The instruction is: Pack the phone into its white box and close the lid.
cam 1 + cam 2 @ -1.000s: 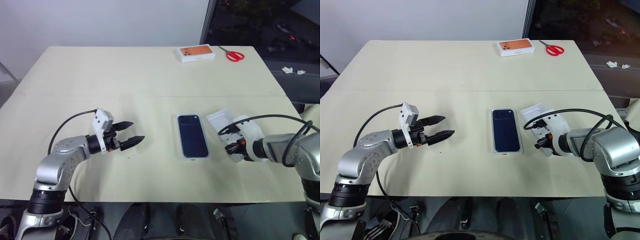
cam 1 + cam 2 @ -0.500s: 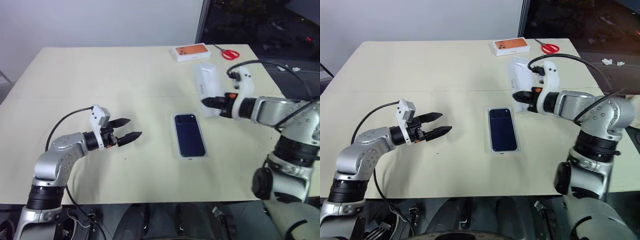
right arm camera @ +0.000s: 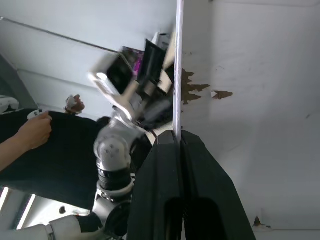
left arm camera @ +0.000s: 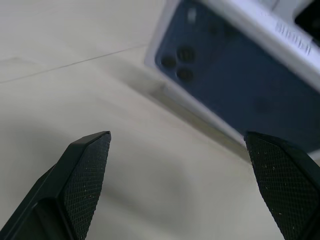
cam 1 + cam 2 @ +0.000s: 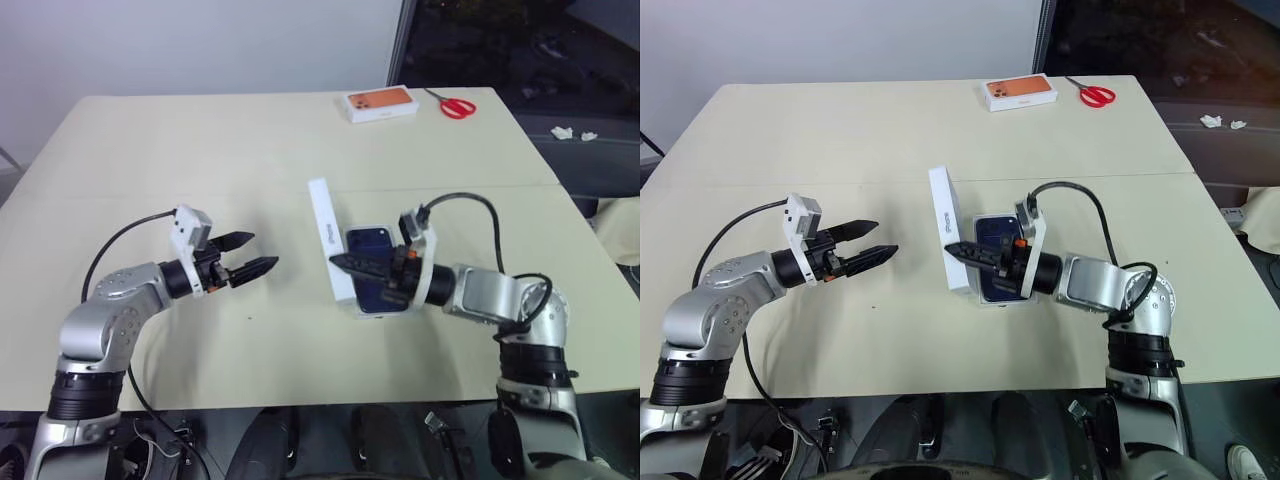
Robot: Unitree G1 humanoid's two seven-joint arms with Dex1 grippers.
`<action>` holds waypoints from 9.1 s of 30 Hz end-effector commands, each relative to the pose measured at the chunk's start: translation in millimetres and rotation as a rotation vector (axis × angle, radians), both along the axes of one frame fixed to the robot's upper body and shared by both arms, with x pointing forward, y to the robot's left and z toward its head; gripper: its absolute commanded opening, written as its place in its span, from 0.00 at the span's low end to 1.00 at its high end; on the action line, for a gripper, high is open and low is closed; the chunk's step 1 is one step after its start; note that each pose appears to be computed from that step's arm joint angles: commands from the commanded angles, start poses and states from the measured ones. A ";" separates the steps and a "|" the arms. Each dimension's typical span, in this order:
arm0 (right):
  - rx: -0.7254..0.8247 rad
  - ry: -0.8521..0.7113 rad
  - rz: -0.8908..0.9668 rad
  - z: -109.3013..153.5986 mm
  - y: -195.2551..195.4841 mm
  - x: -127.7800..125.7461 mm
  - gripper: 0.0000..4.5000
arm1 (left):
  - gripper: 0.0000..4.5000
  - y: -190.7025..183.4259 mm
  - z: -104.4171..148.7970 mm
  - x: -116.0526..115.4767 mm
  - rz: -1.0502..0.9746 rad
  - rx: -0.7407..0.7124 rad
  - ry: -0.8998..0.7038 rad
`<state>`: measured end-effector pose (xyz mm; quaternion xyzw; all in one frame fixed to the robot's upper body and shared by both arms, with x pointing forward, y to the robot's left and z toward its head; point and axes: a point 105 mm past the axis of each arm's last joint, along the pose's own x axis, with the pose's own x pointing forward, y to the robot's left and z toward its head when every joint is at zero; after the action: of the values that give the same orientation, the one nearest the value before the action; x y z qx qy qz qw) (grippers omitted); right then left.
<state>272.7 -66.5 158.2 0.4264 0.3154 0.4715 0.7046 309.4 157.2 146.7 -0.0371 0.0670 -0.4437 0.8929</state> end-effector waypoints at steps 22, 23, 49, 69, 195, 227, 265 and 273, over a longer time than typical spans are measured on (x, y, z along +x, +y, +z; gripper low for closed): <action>-0.220 -0.162 -0.067 9.6 -31.8 17.8 0.14 | 0.20 -78.6 -32.6 -2.0 -0.106 -0.114 0.052; -0.232 -0.184 -0.072 12.9 -38.3 19.0 0.14 | 0.20 -80.5 -32.1 -1.9 -0.111 -0.120 0.054; -0.842 -1.035 -0.049 25.9 -89.1 45.5 0.99 | 0.18 -83.5 -34.1 1.9 -0.113 -0.099 0.080; -1.046 -1.270 0.046 -4.4 -82.5 53.4 0.01 | 0.18 -110.1 -76.5 2.9 -0.171 0.032 0.269; -1.211 -1.223 0.086 -16.1 -120.2 43.3 0.01 | 0.18 -154.2 -40.6 19.3 -0.225 -0.005 0.144; -1.279 -1.195 0.191 -40.8 -128.3 33.3 0.01 | 0.18 -155.3 -49.2 8.5 -0.249 0.018 0.164; -0.910 -1.086 0.165 -14.1 -99.2 20.7 0.28 | 0.46 -126.6 -22.6 21.2 -0.295 0.037 0.061; -0.829 -1.152 0.033 22.9 -95.0 43.8 0.99 | 1.00 -64.1 19.3 32.6 -0.191 0.043 -0.072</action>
<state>312.9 -159.5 163.7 -0.1996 0.0844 0.4817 0.8491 345.0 80.2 145.4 -0.0036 0.0857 -0.5240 0.8474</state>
